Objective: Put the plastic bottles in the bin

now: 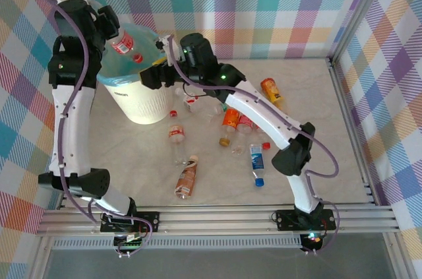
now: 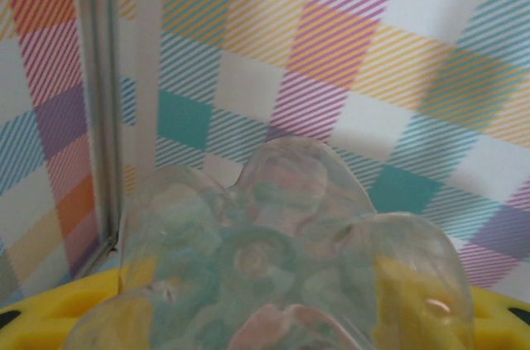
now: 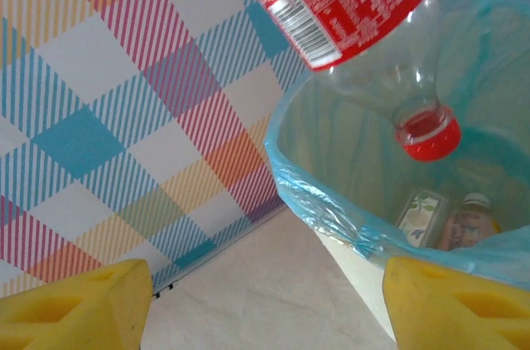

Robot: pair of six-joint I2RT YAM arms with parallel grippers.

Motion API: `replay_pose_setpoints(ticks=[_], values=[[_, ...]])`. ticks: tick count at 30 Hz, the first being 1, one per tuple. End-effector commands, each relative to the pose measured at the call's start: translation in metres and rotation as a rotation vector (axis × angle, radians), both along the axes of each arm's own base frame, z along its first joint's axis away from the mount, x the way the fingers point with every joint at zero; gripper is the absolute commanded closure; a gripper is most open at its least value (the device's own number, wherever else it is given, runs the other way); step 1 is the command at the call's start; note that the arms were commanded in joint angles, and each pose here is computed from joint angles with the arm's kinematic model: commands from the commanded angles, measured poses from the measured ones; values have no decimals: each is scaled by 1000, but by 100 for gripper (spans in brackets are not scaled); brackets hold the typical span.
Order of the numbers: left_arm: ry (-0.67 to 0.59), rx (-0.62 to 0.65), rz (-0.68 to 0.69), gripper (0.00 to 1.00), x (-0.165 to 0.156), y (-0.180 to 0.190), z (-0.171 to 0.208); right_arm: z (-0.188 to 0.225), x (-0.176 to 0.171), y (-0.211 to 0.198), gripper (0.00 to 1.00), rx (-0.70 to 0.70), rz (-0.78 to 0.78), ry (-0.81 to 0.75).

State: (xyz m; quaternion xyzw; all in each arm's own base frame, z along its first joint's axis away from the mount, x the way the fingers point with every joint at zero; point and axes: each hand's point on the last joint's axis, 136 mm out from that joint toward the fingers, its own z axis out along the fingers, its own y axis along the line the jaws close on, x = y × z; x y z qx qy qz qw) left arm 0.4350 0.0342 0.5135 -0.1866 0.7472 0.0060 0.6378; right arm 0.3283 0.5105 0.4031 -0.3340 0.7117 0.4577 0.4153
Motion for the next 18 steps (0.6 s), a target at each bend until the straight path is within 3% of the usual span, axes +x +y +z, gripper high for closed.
replay_pose_setpoints(ticks=[1, 9, 18], values=[[21, 15, -7, 47, 17, 13, -11, 14, -17, 7, 27, 35, 53, 33], [218, 26, -87, 46, 60, 15, -102, -2, -27, 14, 27, -12, 75, 50], [404, 16, -173, 41, 83, 5, -192, -12, -32, 10, 27, -43, 76, 66]])
